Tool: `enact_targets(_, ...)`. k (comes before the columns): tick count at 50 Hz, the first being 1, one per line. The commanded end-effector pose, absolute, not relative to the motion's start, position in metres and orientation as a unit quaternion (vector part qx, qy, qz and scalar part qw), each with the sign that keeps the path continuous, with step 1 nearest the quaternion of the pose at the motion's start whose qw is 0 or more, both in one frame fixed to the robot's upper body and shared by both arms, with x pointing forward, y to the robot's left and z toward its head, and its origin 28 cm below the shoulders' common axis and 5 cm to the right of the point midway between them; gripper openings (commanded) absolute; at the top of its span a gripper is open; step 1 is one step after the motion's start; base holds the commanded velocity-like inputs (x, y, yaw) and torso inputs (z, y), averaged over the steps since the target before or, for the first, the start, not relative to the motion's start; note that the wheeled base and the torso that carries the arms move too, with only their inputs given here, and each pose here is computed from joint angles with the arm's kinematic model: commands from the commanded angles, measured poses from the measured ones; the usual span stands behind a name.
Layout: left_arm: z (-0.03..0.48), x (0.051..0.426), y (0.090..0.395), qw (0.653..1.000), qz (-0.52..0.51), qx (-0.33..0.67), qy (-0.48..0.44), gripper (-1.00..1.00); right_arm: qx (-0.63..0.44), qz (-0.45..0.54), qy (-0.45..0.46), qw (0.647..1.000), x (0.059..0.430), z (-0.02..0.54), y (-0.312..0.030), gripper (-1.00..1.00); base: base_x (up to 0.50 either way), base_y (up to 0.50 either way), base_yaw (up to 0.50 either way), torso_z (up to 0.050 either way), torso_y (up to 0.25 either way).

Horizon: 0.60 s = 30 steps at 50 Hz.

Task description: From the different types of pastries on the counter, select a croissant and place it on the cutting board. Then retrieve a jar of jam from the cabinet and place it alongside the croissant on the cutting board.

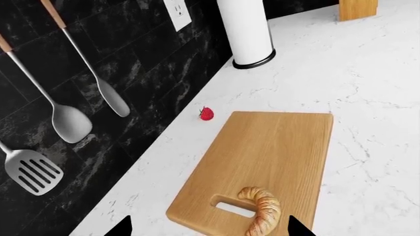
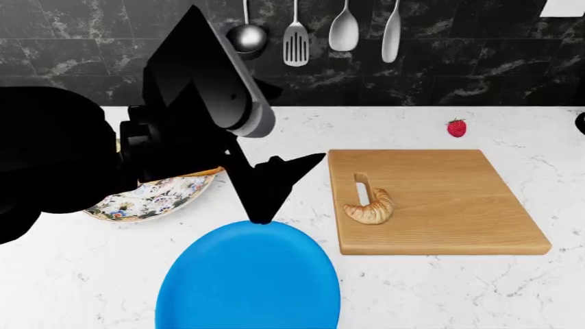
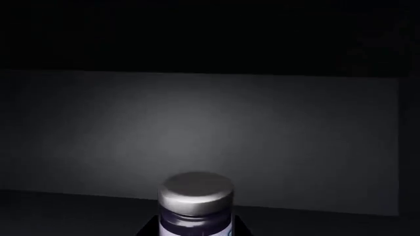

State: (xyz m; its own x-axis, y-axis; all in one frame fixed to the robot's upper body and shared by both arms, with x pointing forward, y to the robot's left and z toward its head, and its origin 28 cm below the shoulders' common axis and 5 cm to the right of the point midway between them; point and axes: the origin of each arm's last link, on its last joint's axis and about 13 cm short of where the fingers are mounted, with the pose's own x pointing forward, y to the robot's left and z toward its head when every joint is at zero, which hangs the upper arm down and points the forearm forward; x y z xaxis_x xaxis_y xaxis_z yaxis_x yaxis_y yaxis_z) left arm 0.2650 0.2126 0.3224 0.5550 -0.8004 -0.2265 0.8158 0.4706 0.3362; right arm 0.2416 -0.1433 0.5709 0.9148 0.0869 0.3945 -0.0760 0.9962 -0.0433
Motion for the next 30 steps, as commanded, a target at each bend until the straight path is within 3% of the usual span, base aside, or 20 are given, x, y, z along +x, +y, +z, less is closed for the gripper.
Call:
enact_targets(1,0.323,0.265,0.212,0.857,-0.472,0.208,0.019,1.00,-0.007,0.048,-0.253,0.966,0.204,0.584,-0.155,-1.00,0.00,0.00,0.00,0.000,0.000)
enact_targets(18,0.326,0.264,0.211,0.856,-0.472,0.210,0.018,1.00,0.024,0.077,-0.280,0.957,0.160,0.583,-0.174,-1.00,0.00,0.00,0.00,0.000,0.000)
enact_targets(21,0.327,0.263,0.211,0.856,-0.471,0.211,0.018,1.00,0.056,0.028,-0.282,0.957,0.150,0.577,-0.183,-1.00,0.00,0.00,0.00,0.000,0.000)
enact_targets(24,0.328,0.262,0.212,0.858,-0.469,0.211,0.018,1.00,0.052,0.103,-0.285,0.952,0.139,0.572,-0.174,-1.00,0.00,0.00,0.00,0.000,0.000)
enact_targets(30,0.329,0.261,0.212,0.859,-0.466,0.211,0.017,1.00,0.097,0.124,-0.272,0.949,0.130,0.570,-0.175,-1.00,0.00,0.00,0.00,0.000,0.000)
